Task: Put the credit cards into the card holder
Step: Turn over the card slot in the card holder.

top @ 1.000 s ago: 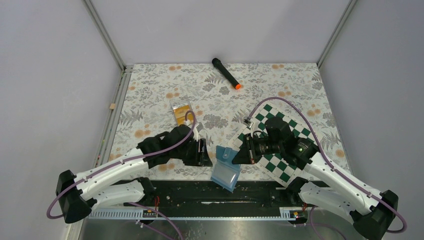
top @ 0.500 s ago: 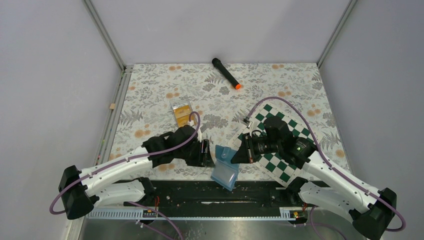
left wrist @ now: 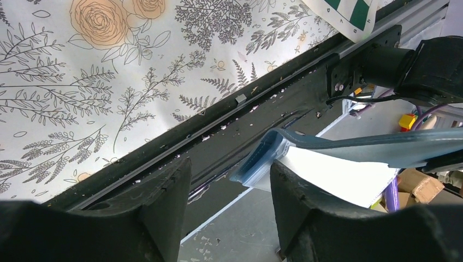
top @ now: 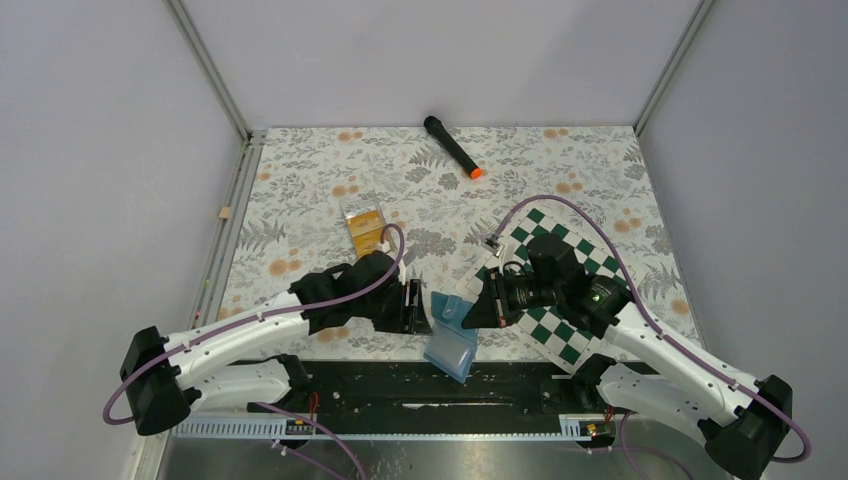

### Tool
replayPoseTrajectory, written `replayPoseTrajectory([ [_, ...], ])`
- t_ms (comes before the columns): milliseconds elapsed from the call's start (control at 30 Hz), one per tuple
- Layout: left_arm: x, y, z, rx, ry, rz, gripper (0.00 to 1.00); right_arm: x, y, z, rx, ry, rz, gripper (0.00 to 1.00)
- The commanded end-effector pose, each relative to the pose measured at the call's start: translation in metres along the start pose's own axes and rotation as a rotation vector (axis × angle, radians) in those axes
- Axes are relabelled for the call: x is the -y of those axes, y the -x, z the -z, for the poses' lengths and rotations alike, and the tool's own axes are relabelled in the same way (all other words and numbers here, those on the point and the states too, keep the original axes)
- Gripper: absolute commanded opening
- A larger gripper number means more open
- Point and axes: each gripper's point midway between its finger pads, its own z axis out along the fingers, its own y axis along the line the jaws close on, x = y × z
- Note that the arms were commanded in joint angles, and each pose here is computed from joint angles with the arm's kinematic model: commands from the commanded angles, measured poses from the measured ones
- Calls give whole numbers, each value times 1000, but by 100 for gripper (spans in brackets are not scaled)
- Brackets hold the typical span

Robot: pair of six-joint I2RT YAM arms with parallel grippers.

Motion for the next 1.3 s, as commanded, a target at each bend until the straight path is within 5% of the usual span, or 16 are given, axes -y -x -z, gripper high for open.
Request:
replayPoseTrajectory([
  [0,-5,3,-3,28,28,-14,55,-10,5,1,15,54,16,0],
  [900,28,4,5,67,-119,-64,53,-3,0,-3,9,48,5,0],
  [1267,-14,4,-2,106,65,-15,55,-6,1,-5,4,73,0,0],
])
